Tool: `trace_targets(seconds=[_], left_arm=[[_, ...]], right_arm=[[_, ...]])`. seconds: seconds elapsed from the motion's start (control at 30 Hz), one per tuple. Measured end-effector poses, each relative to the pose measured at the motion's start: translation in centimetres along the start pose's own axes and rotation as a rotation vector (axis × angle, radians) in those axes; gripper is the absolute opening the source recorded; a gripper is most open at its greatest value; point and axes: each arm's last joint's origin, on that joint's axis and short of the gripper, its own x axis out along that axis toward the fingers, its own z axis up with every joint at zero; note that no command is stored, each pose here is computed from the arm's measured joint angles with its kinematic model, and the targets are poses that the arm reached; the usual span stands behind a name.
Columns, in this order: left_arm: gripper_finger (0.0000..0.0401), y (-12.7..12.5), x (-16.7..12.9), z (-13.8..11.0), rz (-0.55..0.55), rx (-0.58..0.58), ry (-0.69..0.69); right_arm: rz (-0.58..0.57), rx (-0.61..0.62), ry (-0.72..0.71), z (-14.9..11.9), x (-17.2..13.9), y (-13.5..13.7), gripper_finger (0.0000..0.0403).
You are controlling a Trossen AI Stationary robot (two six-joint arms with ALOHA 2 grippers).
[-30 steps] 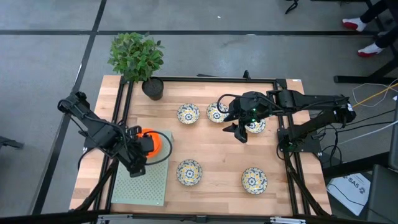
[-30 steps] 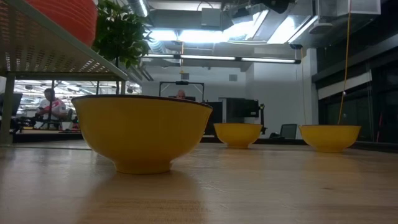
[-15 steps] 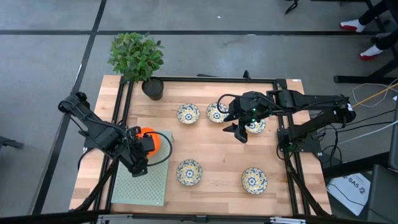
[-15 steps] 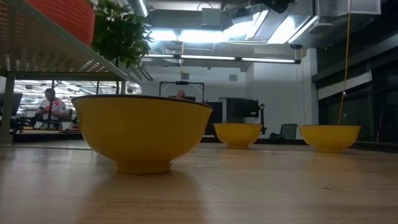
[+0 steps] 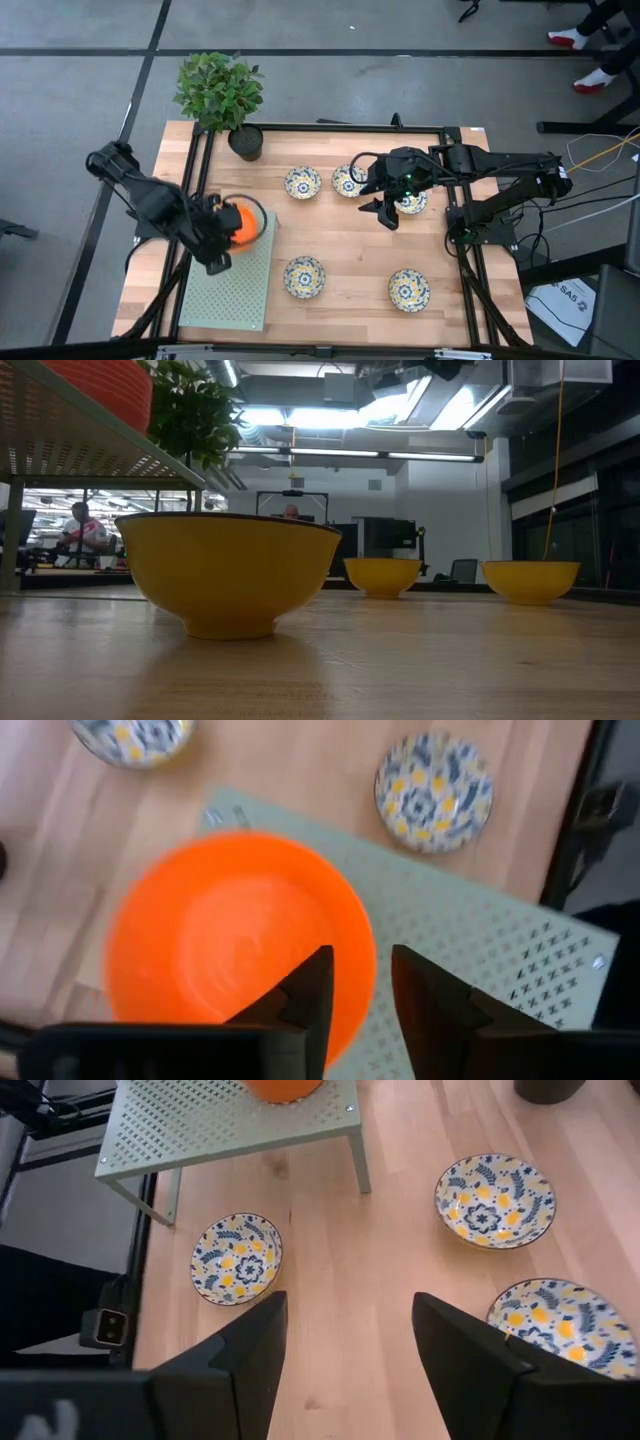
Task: Pick & Place Mini bowls
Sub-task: Move the orange stacked bowls to the bottom of the shelf
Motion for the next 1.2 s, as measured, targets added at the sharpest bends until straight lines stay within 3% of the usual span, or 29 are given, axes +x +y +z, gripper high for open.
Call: trace_targets(seconds=[0.17,0.33,0.57,0.87,1.0,1.2], left_arm=[[0.0113,2.3,-1.8,0.9,-0.008,-0.072,-0.108],[0.0113,3.7,-2.5,1.7,0.010,-0.053,-0.202],[0.0114,4.5,-2.4,2.7,0.047,-0.012,-0.241],[0.0114,5.4,-2.2,3.6,0.080,0.011,-0.258],[0.0114,5.8,-2.1,3.9,0.099,0.019,-0.259],[0.0114,6.3,-2.1,4.2,0.124,0.031,-0.259]], right_arm=[[-0.020,-0.075,0.019,-0.2,-0.1,-0.1,0.0215],[0.009,-0.120,0.033,-2.2,0.1,-0.1,0.0215],[0.102,0.057,-0.150,-8.1,-0.4,-1.4,0.0215],[0.009,0.317,-0.374,-15.9,-2.1,-3.9,0.0215],[-0.013,0.423,-0.398,-18.5,-1.9,-4.7,0.0215],[-0.016,0.434,-0.386,-20.8,-0.7,-5.2,0.0215]])
